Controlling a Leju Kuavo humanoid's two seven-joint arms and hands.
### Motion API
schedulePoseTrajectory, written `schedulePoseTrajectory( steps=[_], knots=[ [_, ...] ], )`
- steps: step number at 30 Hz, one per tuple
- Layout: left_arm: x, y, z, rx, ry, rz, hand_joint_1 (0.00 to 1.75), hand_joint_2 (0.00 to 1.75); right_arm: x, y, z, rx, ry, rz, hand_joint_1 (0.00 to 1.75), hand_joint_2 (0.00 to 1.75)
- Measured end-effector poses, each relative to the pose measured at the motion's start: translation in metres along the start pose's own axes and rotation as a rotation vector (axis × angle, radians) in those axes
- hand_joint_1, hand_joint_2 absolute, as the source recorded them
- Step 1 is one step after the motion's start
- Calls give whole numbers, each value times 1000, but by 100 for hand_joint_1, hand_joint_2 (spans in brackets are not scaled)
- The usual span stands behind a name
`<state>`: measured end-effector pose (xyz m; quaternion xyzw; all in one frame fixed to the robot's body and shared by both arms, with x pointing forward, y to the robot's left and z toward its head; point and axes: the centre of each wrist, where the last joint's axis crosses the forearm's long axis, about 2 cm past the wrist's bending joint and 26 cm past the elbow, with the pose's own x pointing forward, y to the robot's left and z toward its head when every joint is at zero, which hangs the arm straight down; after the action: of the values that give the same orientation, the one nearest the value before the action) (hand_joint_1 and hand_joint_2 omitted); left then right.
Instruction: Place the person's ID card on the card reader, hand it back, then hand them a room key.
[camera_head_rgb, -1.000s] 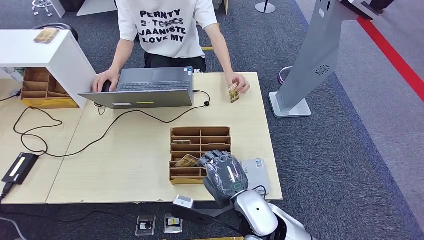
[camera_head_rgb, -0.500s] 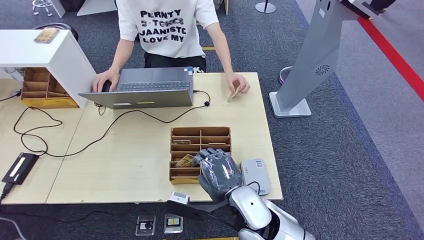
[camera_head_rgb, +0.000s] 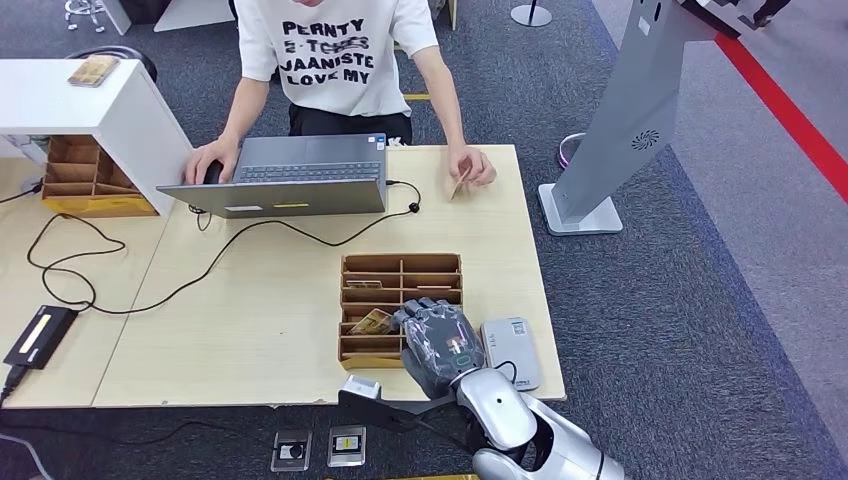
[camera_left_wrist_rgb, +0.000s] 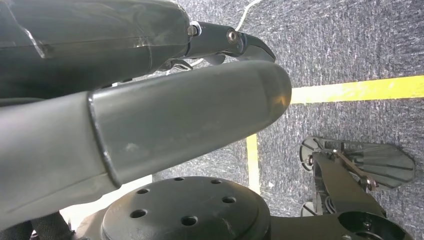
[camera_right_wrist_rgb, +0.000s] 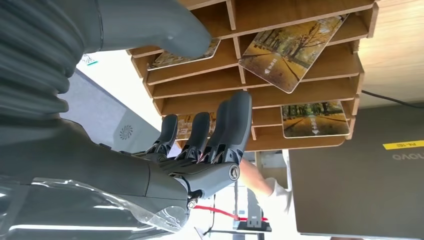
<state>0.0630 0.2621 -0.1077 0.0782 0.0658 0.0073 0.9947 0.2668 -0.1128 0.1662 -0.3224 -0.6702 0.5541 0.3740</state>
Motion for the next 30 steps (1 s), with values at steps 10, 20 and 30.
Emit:
schedulePoseTrajectory(
  steps=[10,20,30],
  knots=[
    [0,0,0,-2,0,-3,0,0,-3,4,0,19,33,5,76,175],
    [-1,1,-1,2,-2,-17,0,0,-6,6,2,31,60,23,79,175],
    [-1,4,-1,1,-3,-22,0,0,-8,9,5,39,72,24,80,175]
  ],
)
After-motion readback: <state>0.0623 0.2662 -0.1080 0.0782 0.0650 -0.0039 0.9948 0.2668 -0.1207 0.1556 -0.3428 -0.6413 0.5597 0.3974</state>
